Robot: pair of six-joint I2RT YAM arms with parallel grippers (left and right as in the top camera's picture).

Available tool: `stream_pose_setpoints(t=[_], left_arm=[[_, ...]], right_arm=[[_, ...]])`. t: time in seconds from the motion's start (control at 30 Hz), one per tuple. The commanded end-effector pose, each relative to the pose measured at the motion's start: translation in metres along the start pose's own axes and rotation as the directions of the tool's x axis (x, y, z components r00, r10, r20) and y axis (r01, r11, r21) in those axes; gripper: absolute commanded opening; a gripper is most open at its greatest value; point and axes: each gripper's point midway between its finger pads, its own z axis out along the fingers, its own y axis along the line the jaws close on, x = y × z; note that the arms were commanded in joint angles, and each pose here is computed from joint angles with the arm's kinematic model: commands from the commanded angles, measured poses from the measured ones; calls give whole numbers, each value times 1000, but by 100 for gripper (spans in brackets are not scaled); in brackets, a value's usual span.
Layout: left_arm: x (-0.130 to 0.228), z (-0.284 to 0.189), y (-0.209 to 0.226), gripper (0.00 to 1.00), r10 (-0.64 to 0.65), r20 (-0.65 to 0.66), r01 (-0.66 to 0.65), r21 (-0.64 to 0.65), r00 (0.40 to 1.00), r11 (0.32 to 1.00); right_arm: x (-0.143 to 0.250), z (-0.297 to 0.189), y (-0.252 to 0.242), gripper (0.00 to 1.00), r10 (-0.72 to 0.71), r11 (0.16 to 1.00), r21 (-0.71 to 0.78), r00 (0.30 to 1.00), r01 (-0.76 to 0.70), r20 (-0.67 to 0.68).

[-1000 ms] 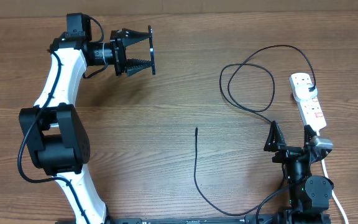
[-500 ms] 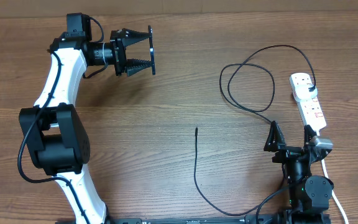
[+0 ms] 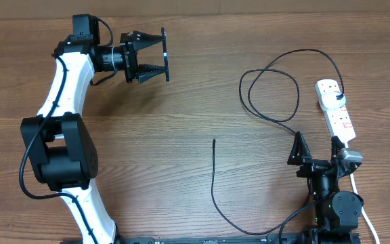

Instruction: Plug charger to phone and switch on socket

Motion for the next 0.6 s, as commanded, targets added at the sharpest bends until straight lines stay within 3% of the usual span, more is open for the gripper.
stream_pose_setpoints(t=[0.0,0.57], left_arm=[[11,0,-16,4,47,-50,-46,35,998,998],[11,0,-16,4,58,-49,-57,35,997,998]], right_arm=[[2,0,-2,100,-5,1000,5,1000,5,5],[1,0,-2,100,-5,1000,4,1000,5,6]])
